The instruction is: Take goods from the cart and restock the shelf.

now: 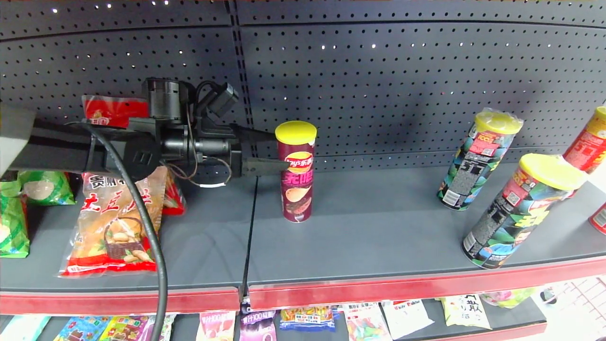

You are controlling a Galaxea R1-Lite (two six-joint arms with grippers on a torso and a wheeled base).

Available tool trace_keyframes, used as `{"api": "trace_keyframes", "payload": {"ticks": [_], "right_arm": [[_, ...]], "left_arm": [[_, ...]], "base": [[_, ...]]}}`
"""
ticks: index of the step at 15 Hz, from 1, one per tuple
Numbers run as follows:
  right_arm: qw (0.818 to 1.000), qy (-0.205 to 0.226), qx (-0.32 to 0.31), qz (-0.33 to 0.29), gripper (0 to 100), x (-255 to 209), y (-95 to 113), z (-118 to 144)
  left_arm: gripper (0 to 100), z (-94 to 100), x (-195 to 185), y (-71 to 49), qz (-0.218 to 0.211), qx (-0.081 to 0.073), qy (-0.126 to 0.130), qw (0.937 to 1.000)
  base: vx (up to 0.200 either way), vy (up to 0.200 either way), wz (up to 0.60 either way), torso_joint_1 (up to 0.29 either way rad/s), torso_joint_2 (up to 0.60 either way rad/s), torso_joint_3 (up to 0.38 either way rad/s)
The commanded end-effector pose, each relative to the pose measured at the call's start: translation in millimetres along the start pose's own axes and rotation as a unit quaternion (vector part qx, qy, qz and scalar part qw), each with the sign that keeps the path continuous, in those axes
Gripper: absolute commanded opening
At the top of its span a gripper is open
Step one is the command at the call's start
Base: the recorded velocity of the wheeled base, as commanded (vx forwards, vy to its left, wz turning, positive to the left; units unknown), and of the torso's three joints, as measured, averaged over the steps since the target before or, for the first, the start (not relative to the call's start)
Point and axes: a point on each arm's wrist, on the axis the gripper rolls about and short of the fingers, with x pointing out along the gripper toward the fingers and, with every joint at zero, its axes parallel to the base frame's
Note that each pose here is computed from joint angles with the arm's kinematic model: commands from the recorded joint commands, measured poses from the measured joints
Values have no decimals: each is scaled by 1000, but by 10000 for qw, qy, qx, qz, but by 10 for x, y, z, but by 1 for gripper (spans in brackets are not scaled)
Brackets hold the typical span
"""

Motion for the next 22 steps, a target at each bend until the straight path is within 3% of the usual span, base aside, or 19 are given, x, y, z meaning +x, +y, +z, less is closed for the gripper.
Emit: {"api": "trace_keyframes", "payload": {"ticks": [1,3,10,18,19,22], "right_arm": [[10000,-1,-2,1,0,0,-1,5],[10000,-24,-5,-2,0,-6,-2,20],[10000,-24,-5,-2,0,-6,-2,24],[10000,-19,-5,-40,0,-7,-3,15],[10000,-1,-3,-68,0,-3,-4,11],[10000,14,-1,-66,0,0,-4,3]], "left_arm": [[100,-30,85,48,-54,0,-3,10000],[100,-51,143,96,-74,25,-12,10000],[100,-63,351,42,-246,-60,13,9997],[100,-105,396,71,-266,-98,30,9996],[0,-109,402,77,-266,-98,30,9996],[0,-132,405,75,-265,-122,53,9996]], "base": [[0,0,0,0,0,0],[0,0,0,0,0,0],[0,0,0,0,0,0],[0,0,0,0,0,0],[0,0,0,0,0,0],[0,0,0,0,0,0]]}}
